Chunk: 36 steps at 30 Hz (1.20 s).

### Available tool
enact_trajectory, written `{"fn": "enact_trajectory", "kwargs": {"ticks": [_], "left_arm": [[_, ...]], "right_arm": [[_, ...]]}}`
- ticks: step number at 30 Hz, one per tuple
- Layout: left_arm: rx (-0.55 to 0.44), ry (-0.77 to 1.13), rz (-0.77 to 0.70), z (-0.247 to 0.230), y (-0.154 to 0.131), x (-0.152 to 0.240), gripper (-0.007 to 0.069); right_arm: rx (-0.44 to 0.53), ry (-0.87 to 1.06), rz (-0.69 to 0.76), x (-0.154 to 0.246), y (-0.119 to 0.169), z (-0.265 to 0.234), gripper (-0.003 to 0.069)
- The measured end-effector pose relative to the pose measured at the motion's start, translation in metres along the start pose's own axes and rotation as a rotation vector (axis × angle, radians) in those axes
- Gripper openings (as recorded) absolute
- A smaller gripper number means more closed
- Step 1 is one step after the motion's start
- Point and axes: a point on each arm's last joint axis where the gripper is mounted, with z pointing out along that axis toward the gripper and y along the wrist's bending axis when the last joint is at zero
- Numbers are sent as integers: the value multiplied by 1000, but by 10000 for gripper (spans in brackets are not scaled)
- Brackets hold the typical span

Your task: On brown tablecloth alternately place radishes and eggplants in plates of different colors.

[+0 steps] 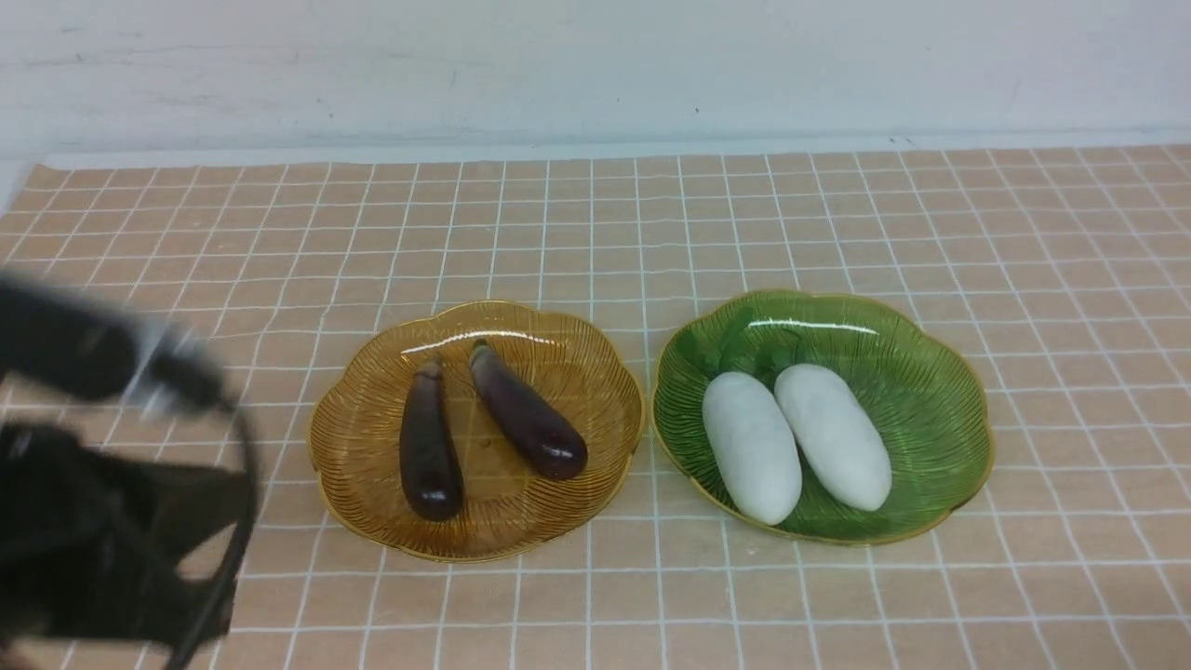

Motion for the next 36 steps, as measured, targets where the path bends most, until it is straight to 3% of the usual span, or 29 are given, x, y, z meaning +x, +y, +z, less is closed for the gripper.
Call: {"fn": "enact_trajectory", "kwargs": {"ticks": [6,16,19,25,30,36], "left_arm": [[1,-121,-35,-4,5,40,-3],[-27,-68,6,4,9,61,-3],[-58,-36,55,11,15,87,-3],[-139,-195,63,7,25,127,-3],[-249,-223,36,1,31,135,-3],[-297,-213,7,1,33,136,-3]], "right_arm": [[0,0,0,0,0,0,-16],[0,1,-1,0,0,0,-16],[0,1,-2,0,0,0,-16],[0,1,-3,0,0,0,-16],[0,1,-3,0,0,0,-16],[0,1,-4,0,0,0,-16]]}}
